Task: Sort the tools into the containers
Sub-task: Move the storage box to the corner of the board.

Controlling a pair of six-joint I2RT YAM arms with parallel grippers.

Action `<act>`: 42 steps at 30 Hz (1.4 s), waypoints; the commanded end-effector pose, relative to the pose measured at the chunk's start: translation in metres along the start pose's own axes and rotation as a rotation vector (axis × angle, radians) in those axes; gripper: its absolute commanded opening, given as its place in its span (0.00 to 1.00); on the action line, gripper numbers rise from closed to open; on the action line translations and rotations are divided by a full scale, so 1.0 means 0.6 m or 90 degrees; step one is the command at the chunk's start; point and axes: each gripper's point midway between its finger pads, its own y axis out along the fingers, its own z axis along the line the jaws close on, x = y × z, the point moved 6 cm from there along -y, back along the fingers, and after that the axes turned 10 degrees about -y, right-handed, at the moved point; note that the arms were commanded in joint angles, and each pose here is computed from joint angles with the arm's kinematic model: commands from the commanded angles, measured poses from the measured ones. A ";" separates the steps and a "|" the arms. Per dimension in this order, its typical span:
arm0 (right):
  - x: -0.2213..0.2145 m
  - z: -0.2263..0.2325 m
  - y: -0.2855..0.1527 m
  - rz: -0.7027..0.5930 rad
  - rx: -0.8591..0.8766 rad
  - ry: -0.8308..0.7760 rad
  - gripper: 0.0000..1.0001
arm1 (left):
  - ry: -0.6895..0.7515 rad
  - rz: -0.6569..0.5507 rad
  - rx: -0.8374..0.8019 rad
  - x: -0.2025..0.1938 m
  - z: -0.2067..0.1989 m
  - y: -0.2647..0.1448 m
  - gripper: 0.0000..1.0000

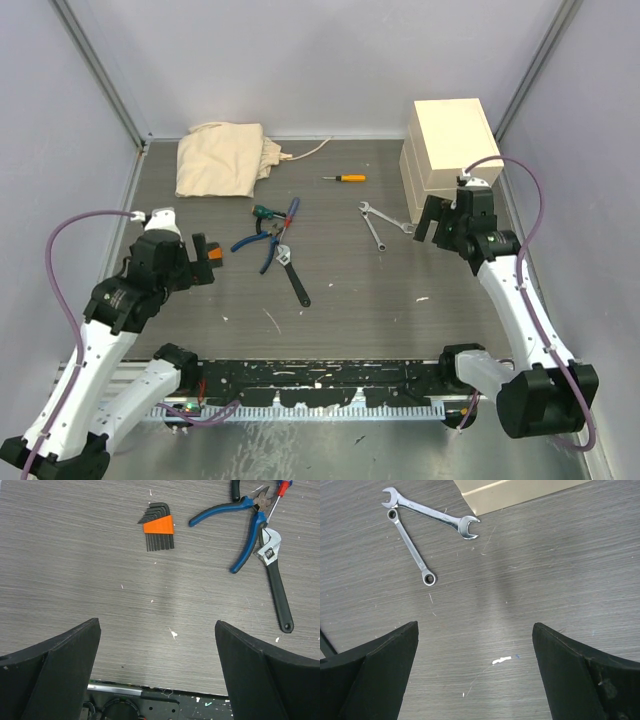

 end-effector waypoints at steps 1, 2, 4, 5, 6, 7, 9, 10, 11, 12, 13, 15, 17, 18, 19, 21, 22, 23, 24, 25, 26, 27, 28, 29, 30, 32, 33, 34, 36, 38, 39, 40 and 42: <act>0.083 0.005 -0.009 -0.097 0.003 -0.014 1.00 | -0.012 -0.026 -0.026 0.022 -0.014 -0.011 0.98; 0.096 0.004 -0.009 -0.104 -0.004 -0.015 1.00 | -0.010 -0.024 -0.026 0.022 -0.014 -0.010 0.98; 0.126 0.000 -0.018 -0.130 -0.025 -0.011 1.00 | -0.010 -0.021 -0.023 0.022 -0.014 -0.008 0.98; 0.138 -0.003 -0.021 -0.140 -0.035 -0.008 1.00 | -0.010 -0.021 -0.022 0.022 -0.014 -0.008 0.98; 0.150 -0.006 -0.025 -0.150 -0.044 -0.004 1.00 | -0.011 -0.022 -0.023 0.022 -0.014 -0.009 0.98; 0.162 -0.010 -0.029 -0.160 -0.052 0.001 1.00 | -0.010 -0.021 -0.021 0.022 -0.013 -0.008 0.98; 0.185 -0.020 -0.036 -0.179 -0.065 0.012 1.00 | -0.011 -0.021 -0.021 0.022 -0.013 -0.008 0.98; 0.196 -0.027 -0.039 -0.185 -0.070 0.018 1.00 | -0.010 -0.020 -0.020 0.022 -0.013 -0.007 0.98; 0.207 -0.036 -0.041 -0.191 -0.077 0.024 1.00 | -0.011 -0.021 -0.019 0.022 -0.013 -0.007 0.98; 0.218 -0.040 -0.047 -0.200 -0.078 0.026 1.00 | -0.010 -0.020 -0.019 0.022 -0.013 -0.007 0.98; 0.228 -0.052 -0.047 -0.204 -0.089 0.034 1.00 | -0.010 -0.019 -0.018 0.022 -0.013 -0.007 0.98; 0.246 -0.075 -0.052 -0.216 -0.103 0.052 1.00 | -0.010 -0.018 -0.018 0.021 -0.013 -0.007 0.98; 0.263 -0.099 -0.056 -0.227 -0.107 0.073 1.00 | -0.010 -0.017 -0.018 0.021 -0.013 -0.006 0.98; 0.271 -0.111 -0.057 -0.232 -0.110 0.082 1.00 | -0.009 -0.016 -0.017 0.021 -0.013 -0.005 0.98; 0.279 -0.123 -0.058 -0.240 -0.116 0.090 1.00 | -0.009 -0.016 -0.018 0.021 -0.014 -0.005 0.98; 0.292 -0.145 -0.056 -0.250 -0.121 0.102 1.00 | -0.007 -0.013 -0.018 0.020 -0.014 -0.004 0.98; 0.297 -0.154 -0.054 -0.253 -0.116 0.109 1.00 | -0.008 -0.013 -0.019 0.020 -0.015 -0.004 0.98; 0.300 -0.162 -0.049 -0.257 -0.109 0.121 1.00 | -0.007 -0.011 -0.020 0.020 -0.015 -0.003 0.98; 0.305 -0.168 -0.045 -0.265 -0.098 0.128 1.00 | -0.006 -0.011 -0.020 0.020 -0.016 -0.003 0.98; 0.308 -0.173 -0.040 -0.273 -0.084 0.134 1.00 | -0.006 -0.010 -0.021 0.020 -0.016 -0.003 0.98; 0.313 -0.179 -0.035 -0.283 -0.082 0.139 1.00 | -0.006 -0.009 -0.022 0.020 -0.016 -0.003 0.98; 0.318 -0.183 -0.030 -0.290 -0.078 0.143 1.00 | -0.005 -0.010 -0.022 0.020 -0.016 -0.003 0.98; 0.323 -0.188 -0.025 -0.296 -0.075 0.145 1.00 | -0.005 -0.010 -0.023 0.020 -0.016 -0.004 0.98; 0.329 -0.191 -0.020 -0.302 -0.071 0.147 1.00 | -0.005 -0.010 -0.023 0.020 -0.016 -0.004 0.98; 0.335 -0.193 -0.015 -0.310 -0.061 0.147 1.00 | -0.005 -0.010 -0.024 0.020 -0.016 -0.004 0.98; 0.343 -0.196 -0.001 -0.324 -0.039 0.151 1.00 | -0.005 -0.011 -0.025 0.020 -0.016 -0.005 0.98; 0.346 -0.196 0.007 -0.330 -0.026 0.153 1.00 | -0.005 -0.012 -0.025 0.020 -0.016 -0.005 0.98; 0.348 -0.197 0.016 -0.335 -0.017 0.154 1.00 | -0.005 -0.011 -0.025 0.020 -0.016 -0.005 0.98; 0.352 -0.197 0.031 -0.337 0.001 0.157 1.00 | -0.004 -0.011 -0.023 0.020 -0.016 -0.005 0.98; 0.353 -0.199 0.045 -0.337 0.011 0.160 1.00 | -0.005 -0.012 -0.022 0.020 -0.015 -0.005 0.98; 0.352 -0.199 0.052 -0.336 0.016 0.162 1.00 | -0.005 -0.013 -0.023 0.020 -0.015 -0.005 0.98; 0.351 -0.199 0.057 -0.335 0.020 0.162 1.00 | -0.005 -0.012 -0.023 0.020 -0.015 -0.005 0.98; 0.348 -0.199 0.070 -0.323 0.030 0.167 1.00 | -0.004 -0.011 -0.023 0.020 -0.015 -0.005 0.98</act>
